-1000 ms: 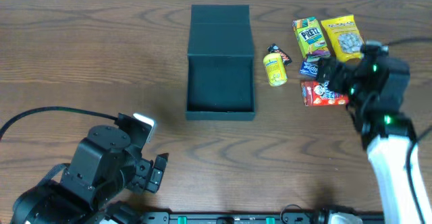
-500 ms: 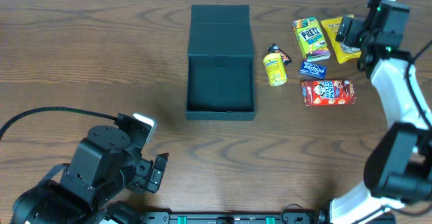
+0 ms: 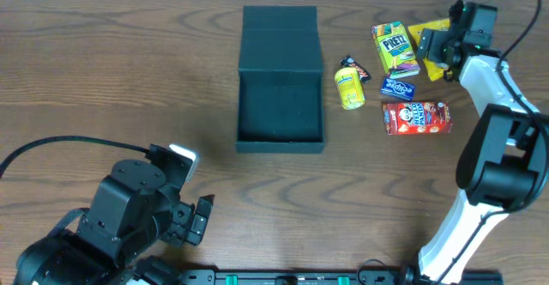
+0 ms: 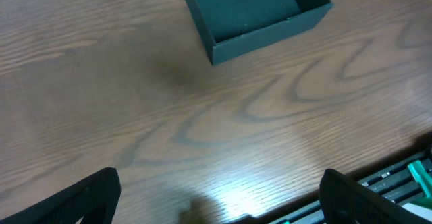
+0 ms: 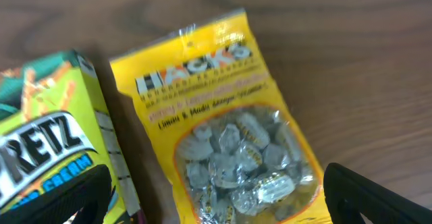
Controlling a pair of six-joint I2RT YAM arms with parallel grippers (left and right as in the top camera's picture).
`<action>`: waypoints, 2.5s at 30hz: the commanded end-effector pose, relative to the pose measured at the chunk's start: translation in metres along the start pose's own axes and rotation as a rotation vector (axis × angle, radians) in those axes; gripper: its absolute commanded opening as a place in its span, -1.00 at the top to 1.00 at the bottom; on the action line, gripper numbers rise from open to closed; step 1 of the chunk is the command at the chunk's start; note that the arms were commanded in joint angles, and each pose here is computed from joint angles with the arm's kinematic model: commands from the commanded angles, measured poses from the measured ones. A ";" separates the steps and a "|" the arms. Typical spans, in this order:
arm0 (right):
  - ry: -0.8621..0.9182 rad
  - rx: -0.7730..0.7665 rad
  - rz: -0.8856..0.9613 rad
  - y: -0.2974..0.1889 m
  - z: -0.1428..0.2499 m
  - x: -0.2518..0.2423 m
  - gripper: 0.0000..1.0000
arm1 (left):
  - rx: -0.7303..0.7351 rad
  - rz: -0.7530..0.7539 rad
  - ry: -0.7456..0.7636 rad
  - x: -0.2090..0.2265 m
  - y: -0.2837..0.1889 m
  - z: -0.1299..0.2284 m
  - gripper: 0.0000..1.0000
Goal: Pack container
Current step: 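Reach the right gripper to the yellow Hacks candy bag, then grasp the Hacks bag with the right gripper and lift it, then carry the Hacks bag into the black box and release it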
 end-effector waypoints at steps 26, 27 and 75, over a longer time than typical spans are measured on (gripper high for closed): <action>-0.030 0.113 0.053 0.048 0.038 -0.004 -0.12 | -0.003 0.003 -0.009 0.000 -0.001 0.000 -0.91; -0.030 0.114 0.053 0.048 0.038 -0.003 -0.01 | -0.003 0.003 -0.009 0.000 -0.001 0.000 -0.90; 0.269 0.036 -0.139 -0.229 0.110 0.326 0.97 | -0.003 0.003 -0.009 0.000 -0.001 0.000 -0.90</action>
Point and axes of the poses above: each gripper's point midway between its finger pads, its own y axis out along the fingers, its own x axis along the line the jaws close on, z = x × y, the point moved 9 cm from there along -y, back along the fingers
